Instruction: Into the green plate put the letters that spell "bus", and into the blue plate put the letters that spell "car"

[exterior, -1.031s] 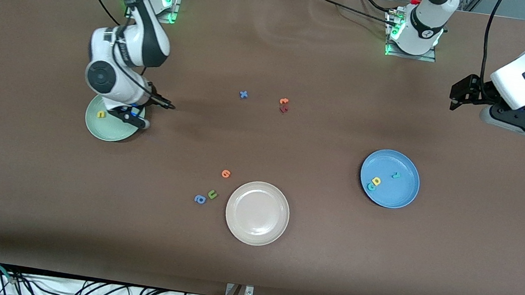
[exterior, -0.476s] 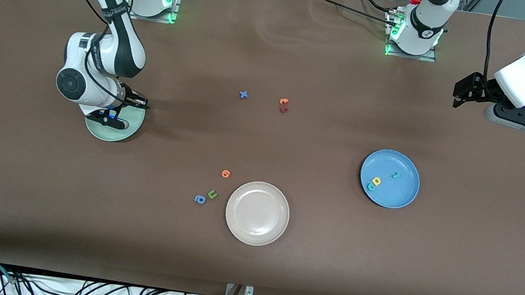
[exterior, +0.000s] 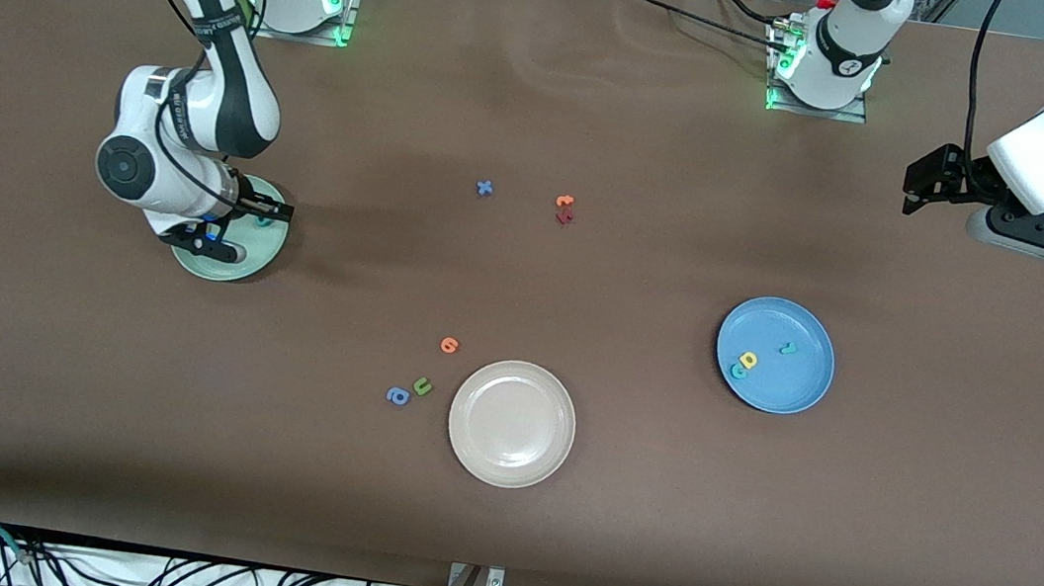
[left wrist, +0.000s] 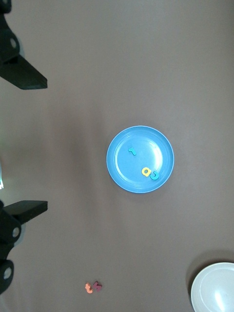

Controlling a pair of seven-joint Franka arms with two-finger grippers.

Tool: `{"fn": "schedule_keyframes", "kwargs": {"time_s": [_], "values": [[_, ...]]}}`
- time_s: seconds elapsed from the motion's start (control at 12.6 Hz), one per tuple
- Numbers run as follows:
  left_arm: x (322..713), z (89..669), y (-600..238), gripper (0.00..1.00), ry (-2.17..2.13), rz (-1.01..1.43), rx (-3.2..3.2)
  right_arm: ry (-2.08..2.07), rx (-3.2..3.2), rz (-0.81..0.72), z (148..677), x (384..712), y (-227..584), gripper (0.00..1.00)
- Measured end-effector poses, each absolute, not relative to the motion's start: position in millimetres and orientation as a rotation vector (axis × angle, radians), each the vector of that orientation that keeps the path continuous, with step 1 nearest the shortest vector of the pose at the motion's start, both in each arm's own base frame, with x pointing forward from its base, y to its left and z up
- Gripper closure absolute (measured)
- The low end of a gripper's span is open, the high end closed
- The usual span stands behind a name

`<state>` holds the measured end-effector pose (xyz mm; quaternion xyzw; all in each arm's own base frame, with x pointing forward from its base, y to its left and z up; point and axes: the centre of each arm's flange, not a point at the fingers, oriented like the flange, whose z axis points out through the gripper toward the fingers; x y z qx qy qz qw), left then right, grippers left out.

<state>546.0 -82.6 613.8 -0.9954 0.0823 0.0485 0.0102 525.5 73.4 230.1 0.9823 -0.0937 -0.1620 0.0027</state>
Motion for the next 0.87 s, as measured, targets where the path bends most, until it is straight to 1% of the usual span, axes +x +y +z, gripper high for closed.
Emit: {"fn": "schedule_keyframes", "kwargs": {"time_s": [0.08, 0.32, 0.56, 0.71, 0.87], "values": [[546.1, 614.4, -83.2, 0.00, 0.242, 0.151, -3.122, -0.290, 3.082, -0.531, 247.8, 534.7, 75.0, 0.01], [550.3, 608.1, -79.9, 0.00, 0.223, 0.170, -3.141, -0.274, 3.096, -0.563, 326.2, 565.4, 76.8, 0.01], [552.6, 613.5, -79.9, 0.00, 0.220, 0.149, -3.144, -0.229, 3.088, -0.473, 411.0, 585.5, 72.3, 0.01], [552.7, 617.4, -80.5, 0.00, 0.221, 0.136, -3.145, -0.214, 3.106, -0.390, 458.7, 589.6, 72.5, 0.00], [552.5, 616.6, -84.3, 0.00, 0.232, 0.140, -3.144, -0.209, 3.119, -0.355, 490.3, 586.7, 71.4, 0.00]]}}
